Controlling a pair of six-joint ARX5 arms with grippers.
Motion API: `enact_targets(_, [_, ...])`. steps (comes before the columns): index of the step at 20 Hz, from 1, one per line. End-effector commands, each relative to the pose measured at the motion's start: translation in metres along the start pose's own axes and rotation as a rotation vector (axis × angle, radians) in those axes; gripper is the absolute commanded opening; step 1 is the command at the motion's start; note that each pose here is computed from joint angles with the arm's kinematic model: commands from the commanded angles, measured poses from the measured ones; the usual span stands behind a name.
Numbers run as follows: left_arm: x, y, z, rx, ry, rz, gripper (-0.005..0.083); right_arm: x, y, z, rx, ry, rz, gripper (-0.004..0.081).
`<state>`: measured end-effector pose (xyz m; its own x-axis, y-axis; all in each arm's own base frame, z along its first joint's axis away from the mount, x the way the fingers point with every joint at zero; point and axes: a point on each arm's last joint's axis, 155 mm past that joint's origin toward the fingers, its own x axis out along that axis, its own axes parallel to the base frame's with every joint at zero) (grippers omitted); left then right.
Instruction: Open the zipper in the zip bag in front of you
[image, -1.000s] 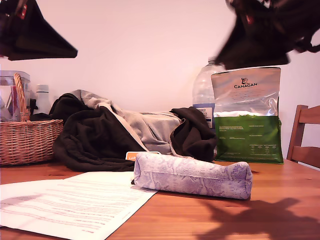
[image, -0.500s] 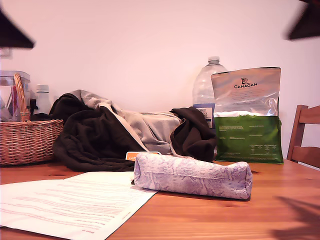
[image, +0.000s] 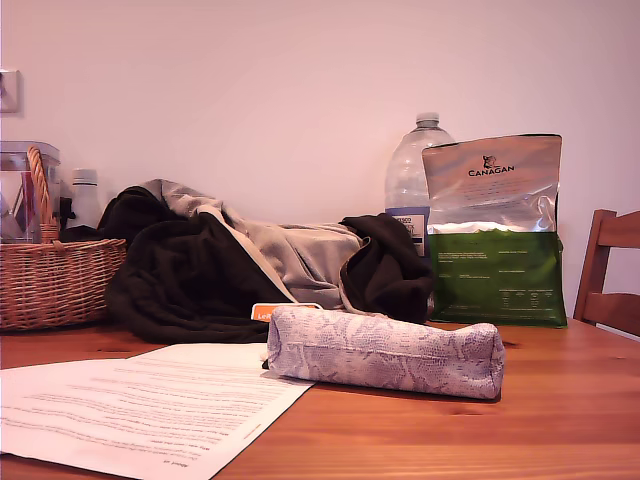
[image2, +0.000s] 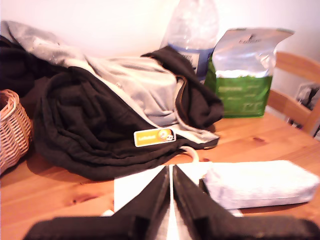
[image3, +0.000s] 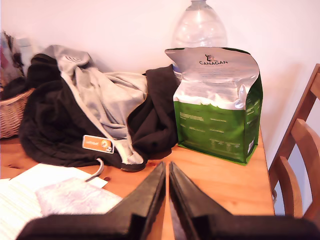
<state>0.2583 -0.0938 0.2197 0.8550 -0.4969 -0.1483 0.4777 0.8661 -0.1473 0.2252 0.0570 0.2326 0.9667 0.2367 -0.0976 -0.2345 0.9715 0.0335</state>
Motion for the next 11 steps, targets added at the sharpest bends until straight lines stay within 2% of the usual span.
enact_targets(1, [-0.001, -0.001, -0.010, -0.015, 0.028, -0.001, -0.0019, 0.001, 0.001, -0.012, 0.006, 0.033, 0.005, -0.0013])
enact_targets(10, [-0.007, -0.001, -0.055, -0.108, 0.199, 0.010, -0.0019, -0.011, -0.002, -0.080, -0.005, 0.311, -0.007, -0.0013])
enact_targets(11, [-0.008, -0.001, -0.059, -0.118, 0.217, 0.011, -0.0019, -0.010, -0.002, -0.080, -0.005, 0.309, -0.006, -0.0013])
